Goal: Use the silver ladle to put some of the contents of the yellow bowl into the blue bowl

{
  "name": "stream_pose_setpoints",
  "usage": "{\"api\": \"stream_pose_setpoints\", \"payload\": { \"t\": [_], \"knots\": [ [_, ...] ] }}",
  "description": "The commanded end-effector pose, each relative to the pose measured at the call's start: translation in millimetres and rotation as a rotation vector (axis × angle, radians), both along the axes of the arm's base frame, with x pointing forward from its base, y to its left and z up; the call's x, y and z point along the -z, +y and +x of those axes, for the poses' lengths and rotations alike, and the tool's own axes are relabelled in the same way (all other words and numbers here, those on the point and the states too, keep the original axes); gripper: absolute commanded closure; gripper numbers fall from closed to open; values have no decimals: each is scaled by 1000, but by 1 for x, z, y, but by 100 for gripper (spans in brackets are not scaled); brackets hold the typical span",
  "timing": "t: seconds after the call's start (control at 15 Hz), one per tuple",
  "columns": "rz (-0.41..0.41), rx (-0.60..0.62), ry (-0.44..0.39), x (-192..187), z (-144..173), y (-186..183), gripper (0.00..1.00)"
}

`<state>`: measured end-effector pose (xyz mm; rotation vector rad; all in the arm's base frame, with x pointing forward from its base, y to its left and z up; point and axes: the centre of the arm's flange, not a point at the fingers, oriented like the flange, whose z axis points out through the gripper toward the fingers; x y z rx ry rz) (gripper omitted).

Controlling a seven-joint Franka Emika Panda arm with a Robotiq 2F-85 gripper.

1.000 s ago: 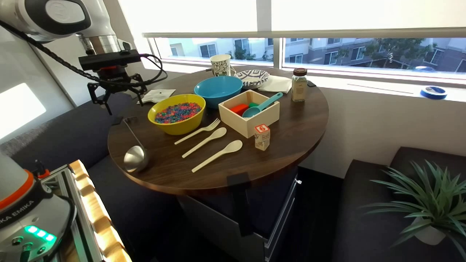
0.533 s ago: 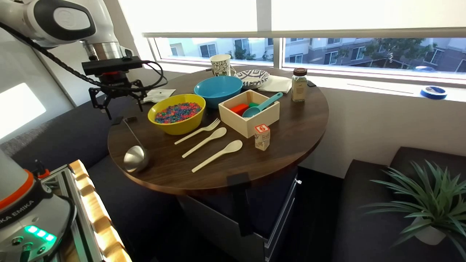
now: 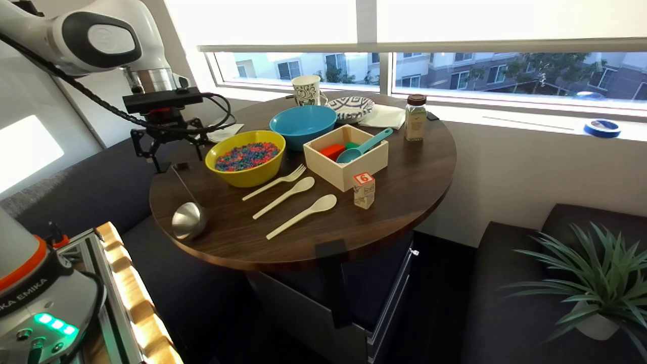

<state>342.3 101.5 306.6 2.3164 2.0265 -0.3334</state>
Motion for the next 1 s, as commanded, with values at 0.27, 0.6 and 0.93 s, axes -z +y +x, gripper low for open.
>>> {"api": "stream_pose_setpoints", "payload": {
  "t": [0.27, 0.6, 0.93],
  "knots": [
    [-5, -6, -24, 21, -18, -10, 0],
    [-9, -3, -13, 24, -18, -11, 7],
    [-20, -1, -4, 26, -18, -11, 33]
  ]
}}
